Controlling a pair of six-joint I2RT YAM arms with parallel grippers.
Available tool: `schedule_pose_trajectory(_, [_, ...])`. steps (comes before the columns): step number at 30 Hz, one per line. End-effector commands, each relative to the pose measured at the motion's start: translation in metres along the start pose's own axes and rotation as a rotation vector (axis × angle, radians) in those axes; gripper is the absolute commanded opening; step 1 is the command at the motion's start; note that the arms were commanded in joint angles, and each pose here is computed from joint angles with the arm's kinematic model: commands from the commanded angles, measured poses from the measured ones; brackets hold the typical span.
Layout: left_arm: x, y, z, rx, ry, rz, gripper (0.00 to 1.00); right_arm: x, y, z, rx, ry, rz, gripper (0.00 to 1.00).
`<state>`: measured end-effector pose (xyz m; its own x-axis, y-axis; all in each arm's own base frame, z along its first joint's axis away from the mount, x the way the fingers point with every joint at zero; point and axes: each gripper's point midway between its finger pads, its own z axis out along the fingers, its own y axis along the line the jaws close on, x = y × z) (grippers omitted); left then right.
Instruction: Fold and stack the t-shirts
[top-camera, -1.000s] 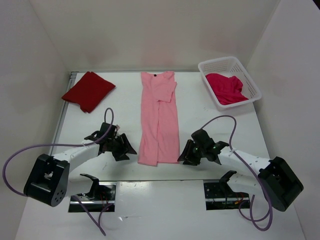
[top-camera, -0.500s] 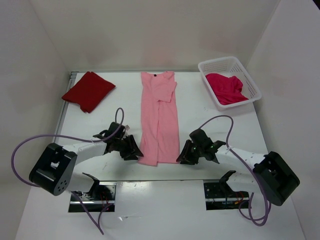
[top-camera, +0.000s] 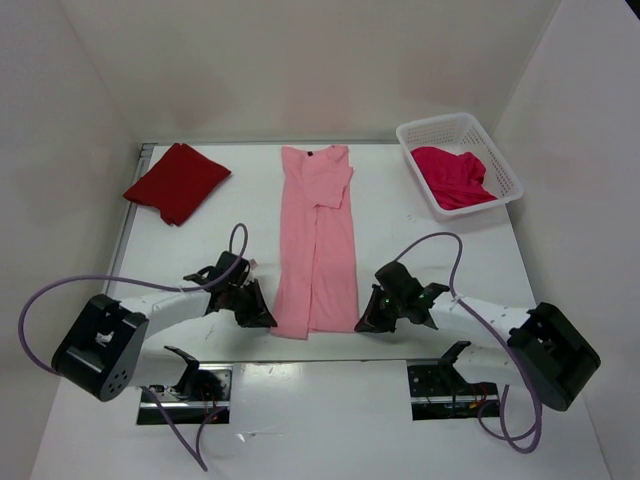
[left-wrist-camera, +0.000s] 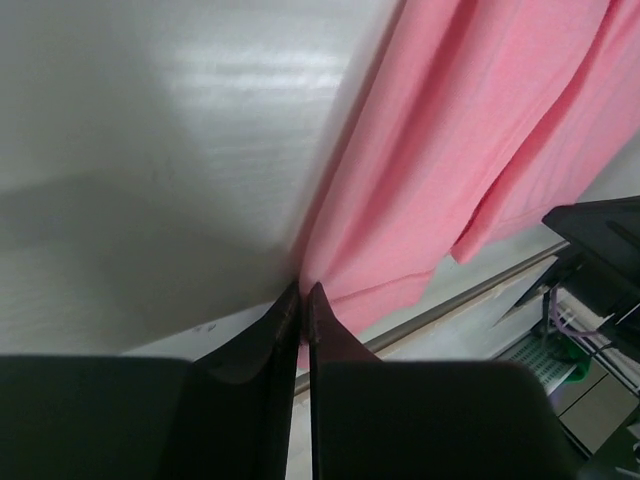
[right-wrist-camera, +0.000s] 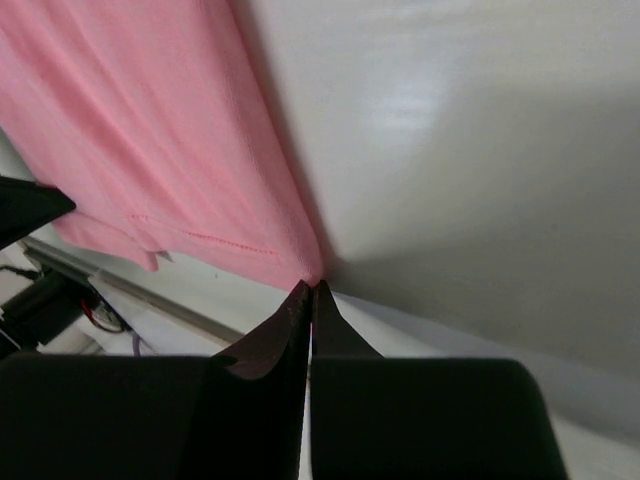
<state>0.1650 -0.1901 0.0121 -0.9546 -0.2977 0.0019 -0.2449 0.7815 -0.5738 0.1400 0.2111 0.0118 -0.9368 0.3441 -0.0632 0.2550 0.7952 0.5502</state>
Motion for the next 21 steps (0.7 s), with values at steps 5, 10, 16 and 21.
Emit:
schedule_pose_trajectory(5, [0.058, 0.017, -0.021, -0.005, 0.114, -0.067, 0.11, 0.036, -0.006, -0.024, 0.013, 0.088, 0.008, 0.0])
schedule_pose_trajectory(10, [0.062, -0.018, -0.046, 0.1, 0.109, -0.088, 0.12, 0.046, 0.013, -0.047, -0.039, 0.117, 0.007, 0.0])
schedule_pose_trajectory(16, [0.017, -0.058, -0.062, 0.178, 0.024, -0.105, 0.14, -0.018, 0.045, -0.065, -0.042, -0.006, -0.069, 0.0])
schedule_pose_trajectory(21, [-0.065, -0.079, -0.068, 0.154, -0.135, -0.018, 0.14, -0.085, 0.056, -0.064, -0.085, -0.076, -0.075, 0.0])
